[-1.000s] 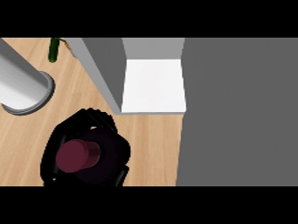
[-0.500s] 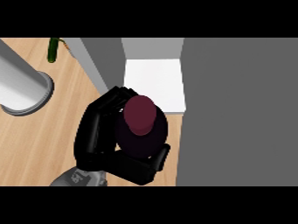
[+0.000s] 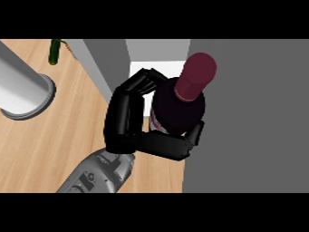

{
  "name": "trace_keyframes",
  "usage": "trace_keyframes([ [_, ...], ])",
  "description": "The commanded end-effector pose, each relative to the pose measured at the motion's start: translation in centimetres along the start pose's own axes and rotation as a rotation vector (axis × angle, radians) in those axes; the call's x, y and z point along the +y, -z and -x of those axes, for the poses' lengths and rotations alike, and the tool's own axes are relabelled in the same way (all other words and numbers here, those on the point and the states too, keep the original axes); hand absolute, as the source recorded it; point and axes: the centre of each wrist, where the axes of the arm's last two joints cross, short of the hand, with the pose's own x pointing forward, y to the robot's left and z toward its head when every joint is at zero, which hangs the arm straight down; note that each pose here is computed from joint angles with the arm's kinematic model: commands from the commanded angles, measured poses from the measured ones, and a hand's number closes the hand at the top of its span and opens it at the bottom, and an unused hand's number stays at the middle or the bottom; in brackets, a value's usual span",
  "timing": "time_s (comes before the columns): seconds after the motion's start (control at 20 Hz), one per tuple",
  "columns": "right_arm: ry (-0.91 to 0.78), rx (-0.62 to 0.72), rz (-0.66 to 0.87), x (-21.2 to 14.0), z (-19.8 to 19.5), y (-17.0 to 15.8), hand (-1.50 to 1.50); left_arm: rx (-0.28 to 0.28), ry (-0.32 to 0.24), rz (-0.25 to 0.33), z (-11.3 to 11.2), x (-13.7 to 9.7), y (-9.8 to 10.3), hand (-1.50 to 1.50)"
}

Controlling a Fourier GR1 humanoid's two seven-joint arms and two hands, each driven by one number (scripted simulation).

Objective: Pick up the wine, place it into the cabinet and close the cabinet

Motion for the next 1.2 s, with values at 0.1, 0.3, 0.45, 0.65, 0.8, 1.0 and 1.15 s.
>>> trace_keyframes([
  [0.1,0.049,-0.05,-0.038,0.6,-2.9,-2.0,-1.5,-0.002,0.047,-0.002,0.5,-0.9,1.0,1.5],
  [0.3,0.047,-0.06,-0.017,1.1,-2.2,-1.2,-1.5,-0.012,0.055,-0.034,1.4,-1.4,1.0,1.5],
  [0.45,0.023,-0.061,-0.05,0.6,-2.6,-2.2,-1.5,0.001,0.019,-0.058,3.3,0.4,1.2,1.5],
  [0.65,0.047,-0.049,-0.018,0.7,-3.0,-1.8,-1.5,0.006,0.009,-0.094,3.8,-1.1,0.2,1.5],
  [0.8,0.054,-0.048,-0.044,1.2,-3.1,-2.9,-1.5,0.021,-0.031,-0.111,4.1,-0.2,0.3,1.5],
  [1.0,0.036,-0.054,-0.028,0.7,-3.3,-2.3,-1.5,0.019,0.05,-0.101,8.1,1.3,-0.1,1.5],
  [1.15,0.029,-0.06,-0.03,0.9,-3.1,-2.1,-1.5,0.025,0.108,-0.103,8.0,1.2,-0.7,1.5],
])
